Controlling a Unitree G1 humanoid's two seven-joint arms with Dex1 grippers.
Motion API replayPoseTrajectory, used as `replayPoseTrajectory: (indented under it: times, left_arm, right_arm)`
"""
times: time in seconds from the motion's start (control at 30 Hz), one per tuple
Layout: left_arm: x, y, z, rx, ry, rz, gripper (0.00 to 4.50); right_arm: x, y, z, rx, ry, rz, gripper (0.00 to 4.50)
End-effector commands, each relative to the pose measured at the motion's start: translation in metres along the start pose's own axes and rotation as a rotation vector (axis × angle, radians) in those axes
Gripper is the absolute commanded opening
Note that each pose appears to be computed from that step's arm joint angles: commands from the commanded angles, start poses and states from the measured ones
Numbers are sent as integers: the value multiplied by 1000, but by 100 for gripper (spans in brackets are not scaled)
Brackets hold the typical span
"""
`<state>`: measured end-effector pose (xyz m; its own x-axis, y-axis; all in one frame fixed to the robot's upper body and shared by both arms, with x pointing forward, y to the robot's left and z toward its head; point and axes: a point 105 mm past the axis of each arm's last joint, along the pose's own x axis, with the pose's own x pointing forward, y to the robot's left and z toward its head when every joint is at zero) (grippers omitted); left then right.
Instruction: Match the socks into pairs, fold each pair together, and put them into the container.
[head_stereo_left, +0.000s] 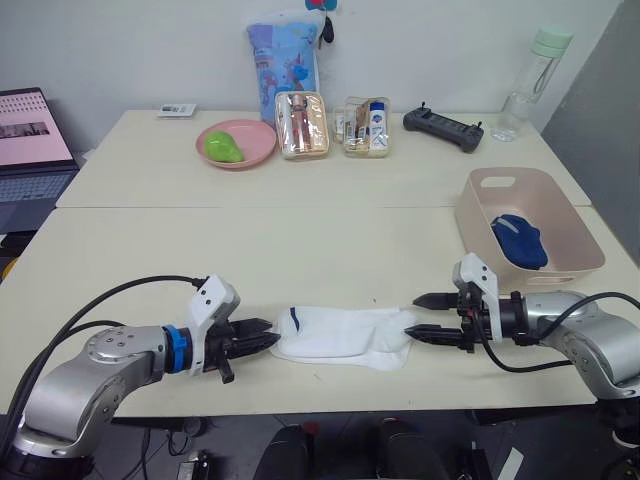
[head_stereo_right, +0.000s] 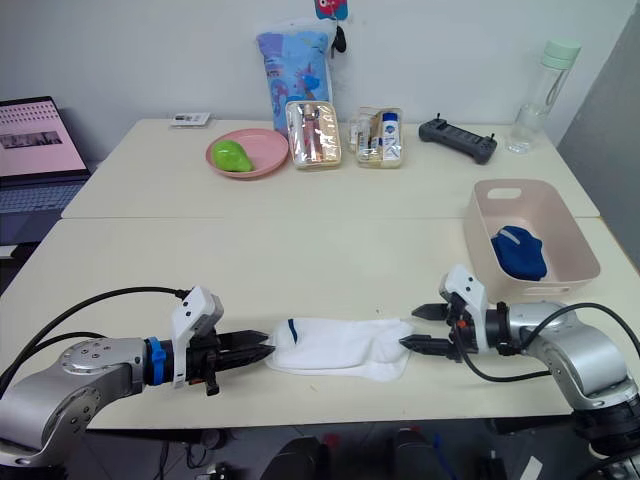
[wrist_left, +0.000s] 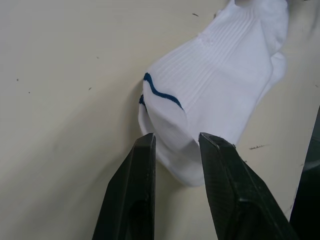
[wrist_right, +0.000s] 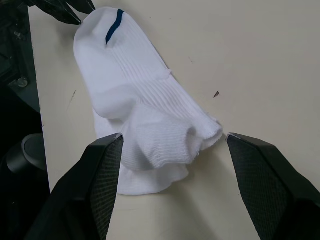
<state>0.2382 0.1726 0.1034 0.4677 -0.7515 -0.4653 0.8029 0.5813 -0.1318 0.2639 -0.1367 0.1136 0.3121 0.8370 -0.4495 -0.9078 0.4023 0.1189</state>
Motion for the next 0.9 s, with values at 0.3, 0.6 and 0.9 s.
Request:
replayPoseTrajectory:
  times: [0.3,0.6,0.9]
  left_arm:
    - [11,-1,3,48,2,10,137]
    - [18,-1,2,53,7,8,117]
    - [13,1,2,47,6,20,0]
  right_arm:
    - [-3,4,1,-28,15,10,354]
    - [-3,4,0,-26,16,9,291]
    - [1,7,3,-19,-1,30,1]
